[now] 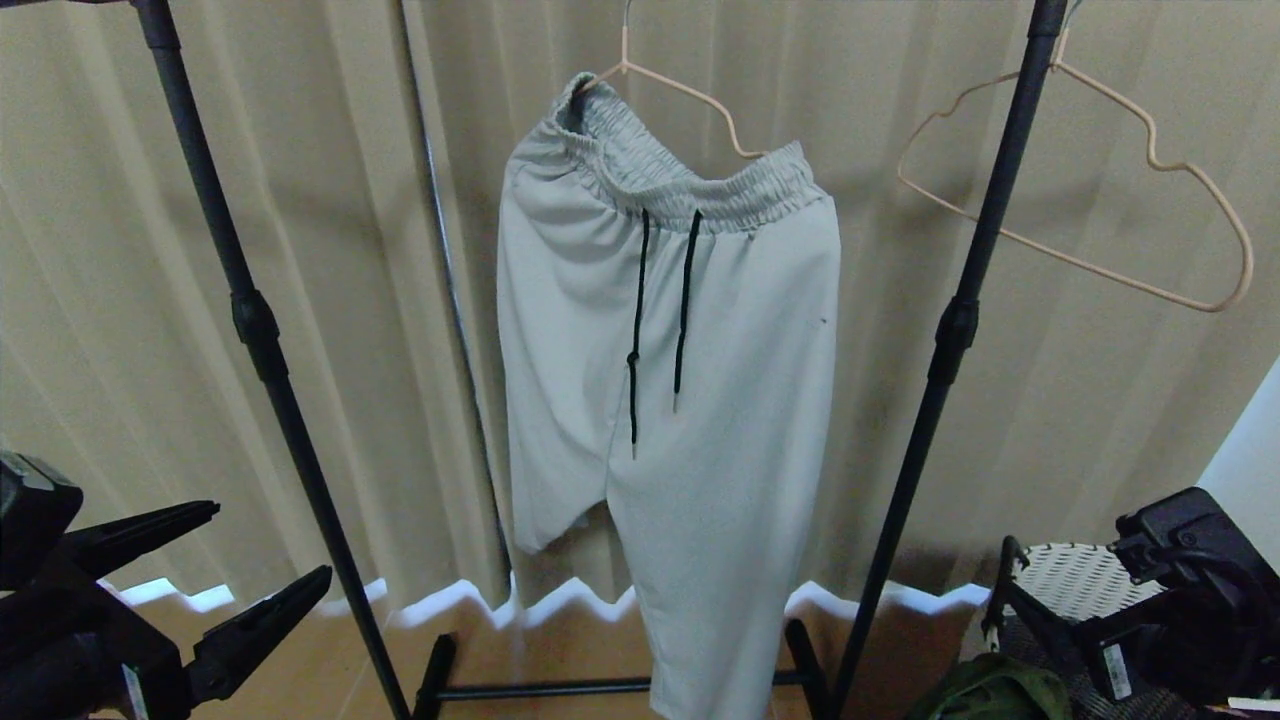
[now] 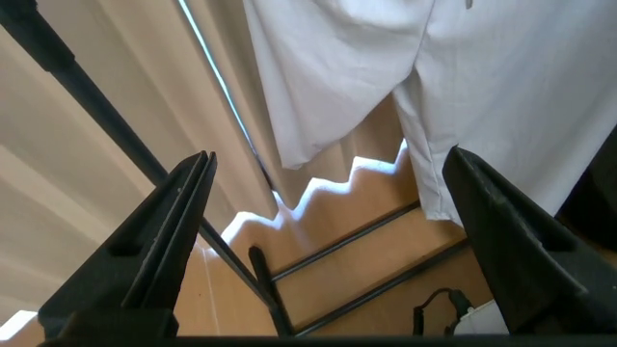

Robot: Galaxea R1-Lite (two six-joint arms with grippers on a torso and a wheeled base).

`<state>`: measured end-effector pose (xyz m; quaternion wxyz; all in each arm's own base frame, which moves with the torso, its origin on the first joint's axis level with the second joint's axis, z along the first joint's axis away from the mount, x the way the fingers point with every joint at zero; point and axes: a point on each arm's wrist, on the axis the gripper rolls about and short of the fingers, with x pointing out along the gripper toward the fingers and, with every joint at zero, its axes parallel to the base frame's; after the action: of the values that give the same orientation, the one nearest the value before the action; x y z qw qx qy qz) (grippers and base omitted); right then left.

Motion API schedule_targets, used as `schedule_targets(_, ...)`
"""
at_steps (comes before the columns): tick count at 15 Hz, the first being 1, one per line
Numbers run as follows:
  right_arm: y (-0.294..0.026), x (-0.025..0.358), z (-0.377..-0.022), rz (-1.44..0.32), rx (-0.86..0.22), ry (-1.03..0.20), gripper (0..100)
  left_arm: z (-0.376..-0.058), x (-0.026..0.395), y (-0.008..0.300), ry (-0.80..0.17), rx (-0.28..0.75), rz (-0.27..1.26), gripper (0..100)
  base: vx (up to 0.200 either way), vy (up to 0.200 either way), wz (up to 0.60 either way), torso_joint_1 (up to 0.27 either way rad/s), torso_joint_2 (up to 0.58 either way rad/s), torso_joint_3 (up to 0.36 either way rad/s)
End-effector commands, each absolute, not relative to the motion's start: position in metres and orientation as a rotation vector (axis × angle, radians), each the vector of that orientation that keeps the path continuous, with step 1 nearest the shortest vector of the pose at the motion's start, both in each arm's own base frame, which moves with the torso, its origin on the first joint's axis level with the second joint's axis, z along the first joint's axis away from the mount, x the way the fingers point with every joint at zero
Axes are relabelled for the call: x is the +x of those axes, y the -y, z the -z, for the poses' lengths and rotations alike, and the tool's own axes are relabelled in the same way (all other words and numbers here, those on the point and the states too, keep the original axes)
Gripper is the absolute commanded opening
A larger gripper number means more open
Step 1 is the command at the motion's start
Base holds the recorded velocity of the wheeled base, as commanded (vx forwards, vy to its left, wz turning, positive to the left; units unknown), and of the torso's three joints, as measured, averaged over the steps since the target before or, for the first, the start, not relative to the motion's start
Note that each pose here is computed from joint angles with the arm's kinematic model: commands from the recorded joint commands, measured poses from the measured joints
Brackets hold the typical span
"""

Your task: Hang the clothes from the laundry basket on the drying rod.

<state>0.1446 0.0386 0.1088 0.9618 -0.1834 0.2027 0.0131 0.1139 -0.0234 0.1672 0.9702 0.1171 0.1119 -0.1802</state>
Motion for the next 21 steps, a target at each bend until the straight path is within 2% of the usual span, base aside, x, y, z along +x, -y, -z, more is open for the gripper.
schedule_targets(1, -0.013, 0.155, -0.088, 0.012, -0.453, -0.602, 100, -0.167, 0.114, 0.024, -0.228, 0.237, 0.366, 100, 0.0, 0.0, 0.0, 0.0, 0.0, 0.0)
schedule_targets(4, -0.008, 0.163, -0.069, -0.048, -0.491, -0.812, 100, -0.168, 0.114, 0.024, -0.222, 0.237, 0.365, 100, 0.0, 0.0, 0.0, 0.0, 0.0, 0.0)
schedule_targets(7, -0.01, 0.175, -0.045, -0.097, -0.49, -0.96, 100, -0.169, 0.114, 0.024, -0.217, 0.237, 0.366, 100, 0.0, 0.0, 0.0, 0.0, 0.0, 0.0)
schedule_targets(13, -0.01, 0.194, -0.023, -0.093, -0.5, -1.043, 100, -0.17, 0.115, 0.024, -0.216, 0.237, 0.366, 100, 0.0, 0.0, 0.0, 0.0, 0.0, 0.0)
schedule_targets(17, 0.002, 0.211, -0.016, -0.012, -0.49, -1.076, 100, -0.169, 0.115, 0.024, -0.217, 0.238, 0.367, 100, 0.0, 0.0, 0.0, 0.0, 0.0, 0.0)
schedule_targets(18, 0.002, 0.211, -0.014, -0.012, -0.491, -1.084, 0, -0.169, 0.115, 0.024, -0.217, 0.238, 0.367, 100, 0.0, 0.0, 0.0, 0.0, 0.0, 0.0)
schedule_targets(21, 0.002, 0.211, -0.016, -0.008, -0.489, -1.07, 0, -0.169, 0.114, 0.024, -0.216, 0.238, 0.367, 100, 0.0, 0.0, 0.0, 0.0, 0.0, 0.0)
